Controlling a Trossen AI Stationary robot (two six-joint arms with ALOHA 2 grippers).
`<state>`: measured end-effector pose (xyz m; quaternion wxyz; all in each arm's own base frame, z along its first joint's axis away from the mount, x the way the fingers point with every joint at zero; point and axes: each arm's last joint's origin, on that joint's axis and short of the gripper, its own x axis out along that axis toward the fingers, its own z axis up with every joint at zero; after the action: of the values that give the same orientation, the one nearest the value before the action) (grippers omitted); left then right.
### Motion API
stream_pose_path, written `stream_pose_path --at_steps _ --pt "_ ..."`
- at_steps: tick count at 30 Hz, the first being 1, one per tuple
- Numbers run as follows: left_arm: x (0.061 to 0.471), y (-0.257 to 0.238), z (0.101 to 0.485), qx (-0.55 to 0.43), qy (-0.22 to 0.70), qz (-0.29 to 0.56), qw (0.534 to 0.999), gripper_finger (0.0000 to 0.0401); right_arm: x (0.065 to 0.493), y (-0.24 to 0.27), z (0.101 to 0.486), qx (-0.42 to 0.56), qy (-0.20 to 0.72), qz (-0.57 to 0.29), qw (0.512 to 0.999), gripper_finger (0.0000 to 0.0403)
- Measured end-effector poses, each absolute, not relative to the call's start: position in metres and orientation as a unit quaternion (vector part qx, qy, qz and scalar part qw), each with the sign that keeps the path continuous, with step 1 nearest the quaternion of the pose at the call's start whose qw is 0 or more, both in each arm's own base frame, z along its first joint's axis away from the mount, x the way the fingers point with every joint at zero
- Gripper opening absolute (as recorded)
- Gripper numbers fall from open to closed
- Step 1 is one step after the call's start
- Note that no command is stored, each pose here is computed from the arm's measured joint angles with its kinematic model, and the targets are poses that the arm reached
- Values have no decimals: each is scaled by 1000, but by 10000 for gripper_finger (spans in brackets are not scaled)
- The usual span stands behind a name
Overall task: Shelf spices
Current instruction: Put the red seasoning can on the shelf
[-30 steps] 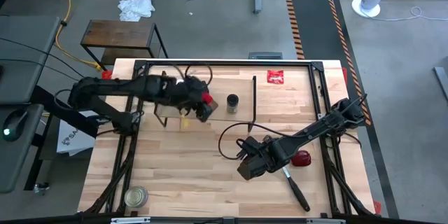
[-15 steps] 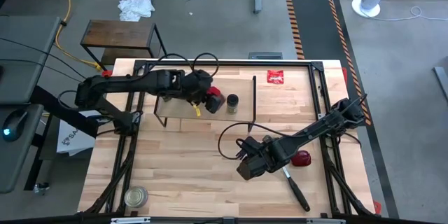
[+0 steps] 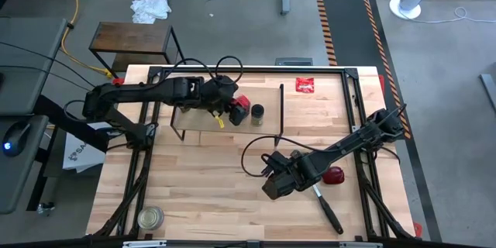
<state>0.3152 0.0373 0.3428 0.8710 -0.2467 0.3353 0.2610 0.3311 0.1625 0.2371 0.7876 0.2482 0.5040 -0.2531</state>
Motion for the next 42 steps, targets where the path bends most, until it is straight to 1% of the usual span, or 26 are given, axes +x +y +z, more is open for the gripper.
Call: stream_pose_path --at_steps 4,10,13,17,19,21,23,25,26,30,33,35,36,38,39,40,42 --pt "315 37 343 -241 336 260 873 257 331 162 237 248 504 -253 788 160" --pt "314 41 347 -237 331 261 875 261 331 162 237 248 504 -253 788 160" --pt "312 43 364 -225 314 244 889 261 331 162 237 238 507 -247 790 160" --pt "298 37 399 -196 281 190 920 256 330 162 237 232 511 -246 790 160" --pt "286 27 409 -169 292 171 926 234 330 162 237 232 511 -246 790 160" --pt "272 14 410 -133 322 177 921 192 330 162 237 232 511 -246 790 160" --pt "260 0 404 -90 364 192 907 126 330 162 237 229 512 -244 791 160" --pt "254 -11 391 -60 400 202 892 48 331 162 237 224 513 -239 794 160" --pt "254 -17 382 -52 410 202 888 25 331 162 237 224 513 -238 794 160" --pt "267 -28 340 -33 421 216 881 8 331 162 237 224 512 -239 794 155" --pt "278 -27 316 -29 392 252 884 3 331 161 237 225 512 -240 793 137" --pt "283 -26 308 -26 368 280 886 1 332 161 237 226 511 -239 794 112" --pt "283 -26 306 -26 357 295 886 1 332 161 237 226 511 -240 794 94" --pt "283 -25 301 -17 351 312 883 1 331 162 237 226 509 -241 795 41" --pt "282 -24 299 -13 352 317 881 1 331 163 237 224 507 -242 796 21" --pt "282 -24 297 -10 353 321 879 1 331 163 237 224 505 -242 798 13" --pt "281 -24 293 -7 359 321 876 1 331 164 237 231 501 -248 796 10"
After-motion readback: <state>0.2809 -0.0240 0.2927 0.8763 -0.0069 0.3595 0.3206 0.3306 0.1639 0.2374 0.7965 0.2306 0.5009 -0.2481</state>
